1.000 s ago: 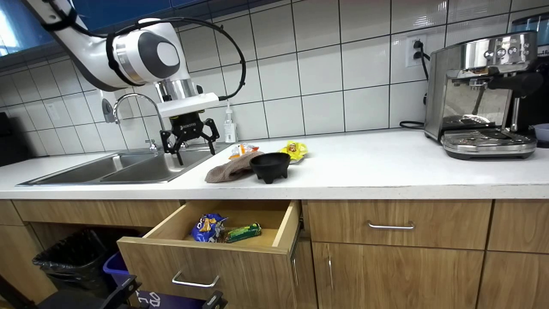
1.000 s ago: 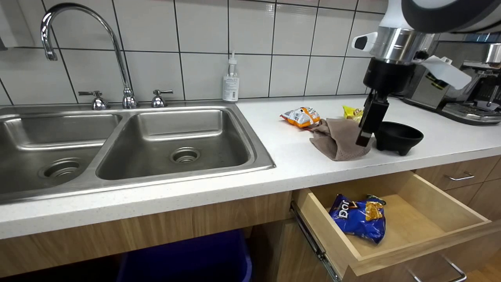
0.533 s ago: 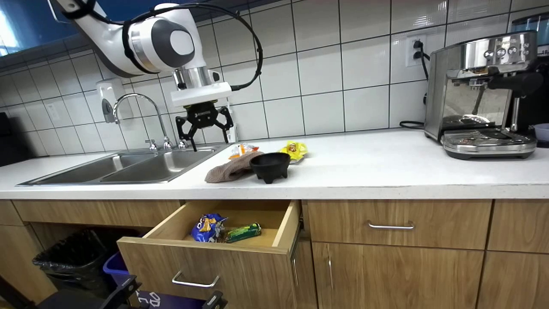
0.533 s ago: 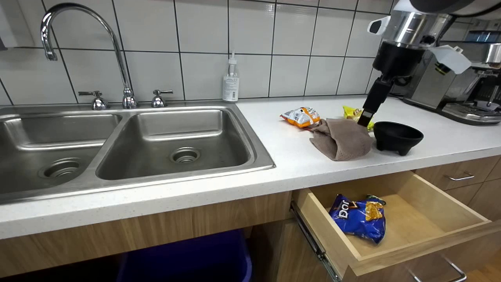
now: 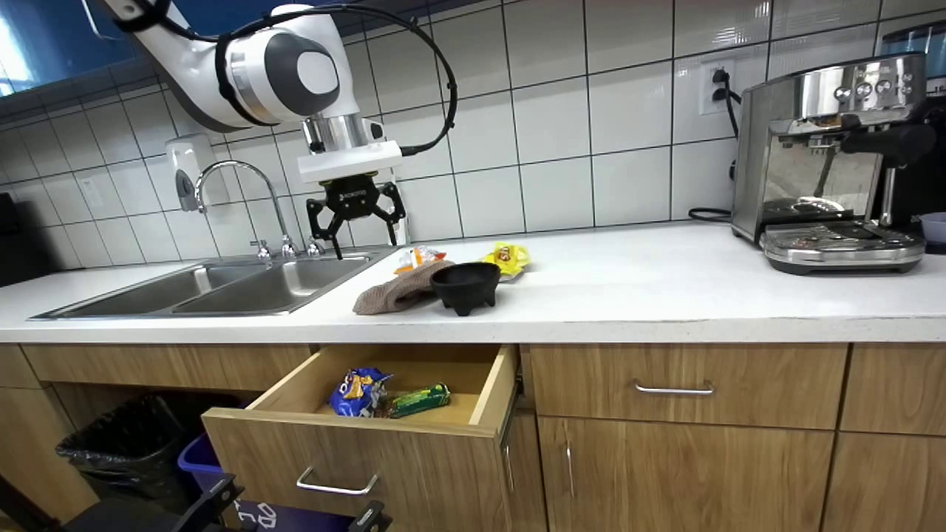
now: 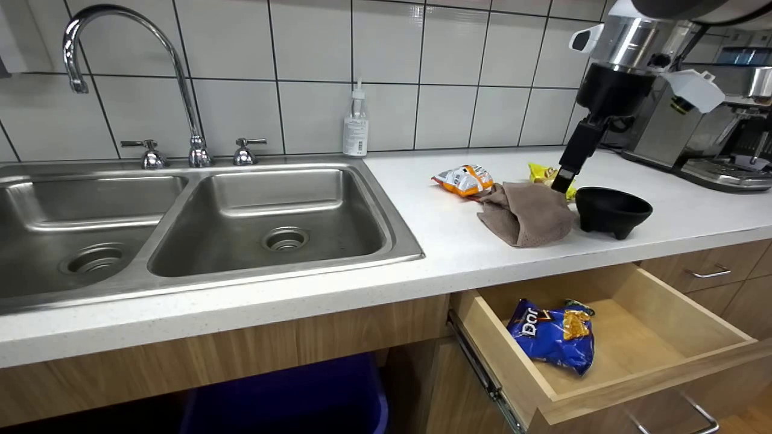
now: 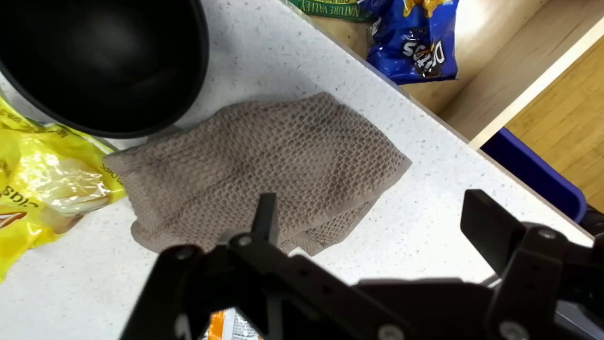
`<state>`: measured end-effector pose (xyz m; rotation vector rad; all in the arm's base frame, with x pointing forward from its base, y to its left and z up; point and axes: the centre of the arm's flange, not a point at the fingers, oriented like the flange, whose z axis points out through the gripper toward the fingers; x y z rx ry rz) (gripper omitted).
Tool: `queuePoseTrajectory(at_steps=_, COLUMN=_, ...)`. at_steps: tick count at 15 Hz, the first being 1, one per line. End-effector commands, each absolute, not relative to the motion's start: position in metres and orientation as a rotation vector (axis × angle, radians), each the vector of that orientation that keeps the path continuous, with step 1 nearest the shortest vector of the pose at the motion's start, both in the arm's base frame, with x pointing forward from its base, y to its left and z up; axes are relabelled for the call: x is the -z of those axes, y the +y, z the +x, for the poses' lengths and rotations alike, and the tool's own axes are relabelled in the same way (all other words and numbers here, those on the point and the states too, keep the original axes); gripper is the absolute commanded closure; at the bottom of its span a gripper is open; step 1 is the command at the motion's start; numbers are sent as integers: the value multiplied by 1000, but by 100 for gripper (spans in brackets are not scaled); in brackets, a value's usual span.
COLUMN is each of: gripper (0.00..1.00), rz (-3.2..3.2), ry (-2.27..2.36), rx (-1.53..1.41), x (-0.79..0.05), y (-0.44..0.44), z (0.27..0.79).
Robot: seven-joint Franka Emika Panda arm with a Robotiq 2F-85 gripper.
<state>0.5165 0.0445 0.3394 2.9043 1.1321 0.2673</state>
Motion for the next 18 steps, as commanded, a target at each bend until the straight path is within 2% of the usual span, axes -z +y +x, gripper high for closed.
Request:
queuePoseTrajectory(at_steps=1, gripper=0, rz=2904, ry=1132, rx=-267, x=-339, y=45, z=517)
queuePoseTrajectory(at_steps=7, gripper=0, rz=2982, ry=922, rx=-285, x=-344, y=44, z=530)
queuePoseTrajectory(at_steps=18, gripper=0, rz=3169, ry=165, rx=-346, x=-349, y=0, z=590)
